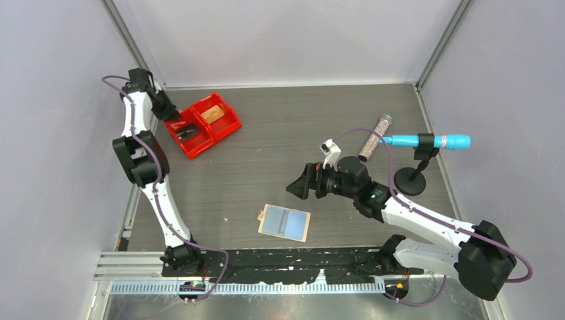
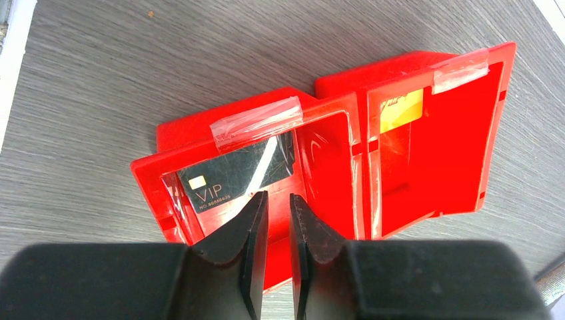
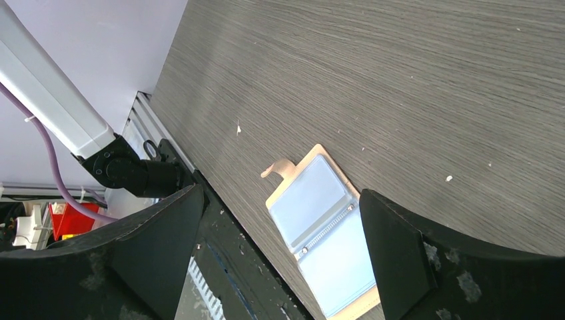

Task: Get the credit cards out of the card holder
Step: Place the credit card in the storage box, then remove the credit card from the card holder.

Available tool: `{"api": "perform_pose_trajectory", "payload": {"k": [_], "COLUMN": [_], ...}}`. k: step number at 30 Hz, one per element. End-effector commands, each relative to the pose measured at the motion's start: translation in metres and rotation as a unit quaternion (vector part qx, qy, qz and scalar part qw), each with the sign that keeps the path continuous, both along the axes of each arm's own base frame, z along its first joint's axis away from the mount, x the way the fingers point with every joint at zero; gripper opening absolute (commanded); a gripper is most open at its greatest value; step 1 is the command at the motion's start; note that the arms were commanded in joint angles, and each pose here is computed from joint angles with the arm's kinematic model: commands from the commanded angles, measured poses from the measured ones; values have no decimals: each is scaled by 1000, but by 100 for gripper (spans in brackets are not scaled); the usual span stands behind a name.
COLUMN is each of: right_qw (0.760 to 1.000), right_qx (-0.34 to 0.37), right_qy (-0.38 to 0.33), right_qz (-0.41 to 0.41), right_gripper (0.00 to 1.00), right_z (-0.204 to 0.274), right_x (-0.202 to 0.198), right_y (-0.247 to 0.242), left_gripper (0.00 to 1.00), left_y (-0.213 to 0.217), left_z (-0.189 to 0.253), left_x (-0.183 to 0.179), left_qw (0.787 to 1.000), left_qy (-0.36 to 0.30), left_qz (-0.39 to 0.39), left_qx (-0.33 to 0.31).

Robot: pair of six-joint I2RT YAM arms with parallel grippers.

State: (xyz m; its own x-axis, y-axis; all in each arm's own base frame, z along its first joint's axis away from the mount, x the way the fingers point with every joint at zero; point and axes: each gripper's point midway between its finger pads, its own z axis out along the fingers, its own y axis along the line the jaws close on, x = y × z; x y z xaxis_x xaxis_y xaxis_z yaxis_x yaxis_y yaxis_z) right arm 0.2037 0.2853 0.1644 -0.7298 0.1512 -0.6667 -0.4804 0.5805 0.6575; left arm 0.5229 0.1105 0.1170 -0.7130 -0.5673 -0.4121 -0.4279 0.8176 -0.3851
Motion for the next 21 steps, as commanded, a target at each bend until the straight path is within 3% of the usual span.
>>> {"api": "perform_pose_trajectory", "payload": {"k": [1,7,13,21], "right_qw": [999,999,999,993], "right_qx": [35,28,5,-3], "right_qy": [-39,-30,16,89], "right_qz": [3,-3,-43,-83], "right_gripper": [95,96,99,84], "right_z": [33,29,12,-23], "right_x": [6,6,7,-3], "right_y": [6,3,-8,-20], "left_gripper": [20,21,22,25], "left_y": [5,-11,-45,-123], "left_z": [27,42,89,125], "left_x": [2,-10,-34,-109], "left_qw": [999,999,997,991], "left_qy": [-29,-39,-71,-86], "left_qz": [-3,-8,-29,-106], "left_qx": [17,19,18,3]}}
